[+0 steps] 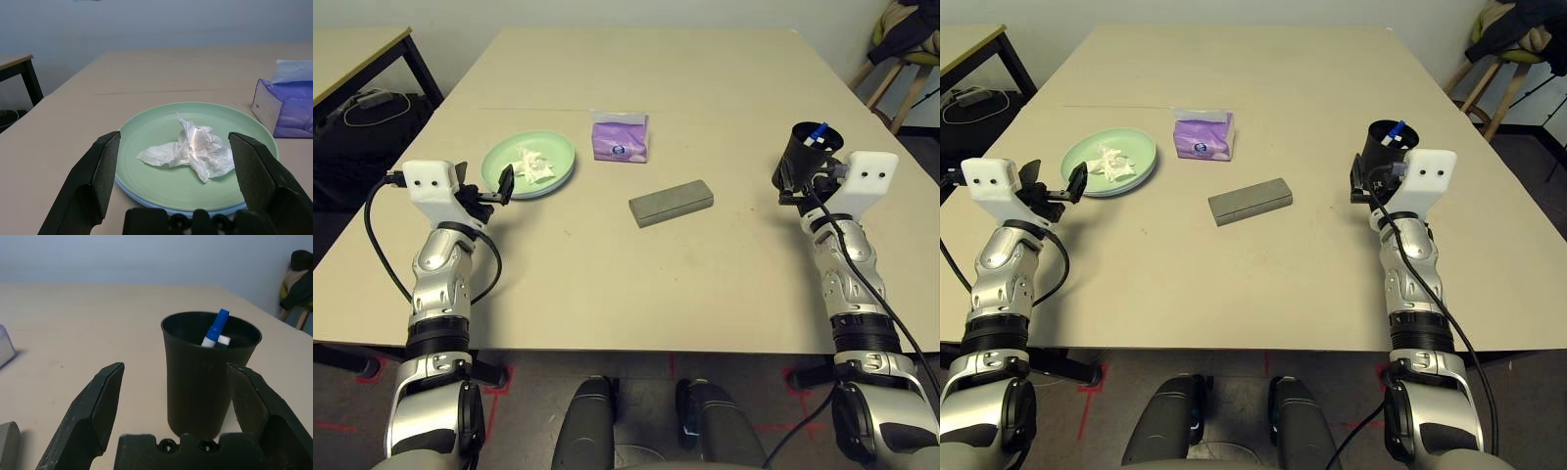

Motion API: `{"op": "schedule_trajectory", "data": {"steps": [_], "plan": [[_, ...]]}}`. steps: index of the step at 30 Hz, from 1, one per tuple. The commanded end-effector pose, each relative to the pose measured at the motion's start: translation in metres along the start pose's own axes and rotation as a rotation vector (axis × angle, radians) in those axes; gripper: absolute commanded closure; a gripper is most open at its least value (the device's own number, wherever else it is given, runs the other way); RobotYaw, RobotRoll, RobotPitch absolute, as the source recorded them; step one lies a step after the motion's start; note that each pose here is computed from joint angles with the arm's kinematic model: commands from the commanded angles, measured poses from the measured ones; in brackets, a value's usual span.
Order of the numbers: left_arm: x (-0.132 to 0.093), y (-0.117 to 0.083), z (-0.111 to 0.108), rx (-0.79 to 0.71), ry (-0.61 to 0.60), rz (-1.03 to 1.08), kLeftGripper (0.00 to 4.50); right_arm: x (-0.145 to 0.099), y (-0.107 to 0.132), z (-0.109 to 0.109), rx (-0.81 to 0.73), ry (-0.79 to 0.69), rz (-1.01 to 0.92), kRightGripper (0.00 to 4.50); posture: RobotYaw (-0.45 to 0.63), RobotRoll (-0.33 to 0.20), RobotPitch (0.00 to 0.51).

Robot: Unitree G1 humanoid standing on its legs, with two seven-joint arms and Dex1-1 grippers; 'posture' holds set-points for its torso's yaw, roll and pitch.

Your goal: Organize and tidy the items on the table.

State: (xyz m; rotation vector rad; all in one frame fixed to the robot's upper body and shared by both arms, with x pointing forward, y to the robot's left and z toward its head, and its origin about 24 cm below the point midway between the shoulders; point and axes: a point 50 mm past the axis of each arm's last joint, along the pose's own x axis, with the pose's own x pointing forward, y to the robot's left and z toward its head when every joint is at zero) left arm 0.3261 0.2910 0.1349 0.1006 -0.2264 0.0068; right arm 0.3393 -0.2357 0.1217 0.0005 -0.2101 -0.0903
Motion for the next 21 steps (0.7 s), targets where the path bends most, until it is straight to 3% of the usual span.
{"op": "schedule_trajectory", "data": {"steps": [1, 21], "plan": [[-0.0017, 0.0046, 0.0002, 0.002, 0.008, 0.001, 0.00, 0.0009, 0.0004, -0.0041, -0.006, 0.023, -0.003, 0.02, 0.22, 0.000, 0.121], [0.0031, 0.0007, 0.0014, -0.001, 0.005, -0.024, 0.00, -0.0076, -0.0066, -0.0056, -0.030, 0.004, -0.019, 0.02, 0.20, 0.000, 0.108]]}}
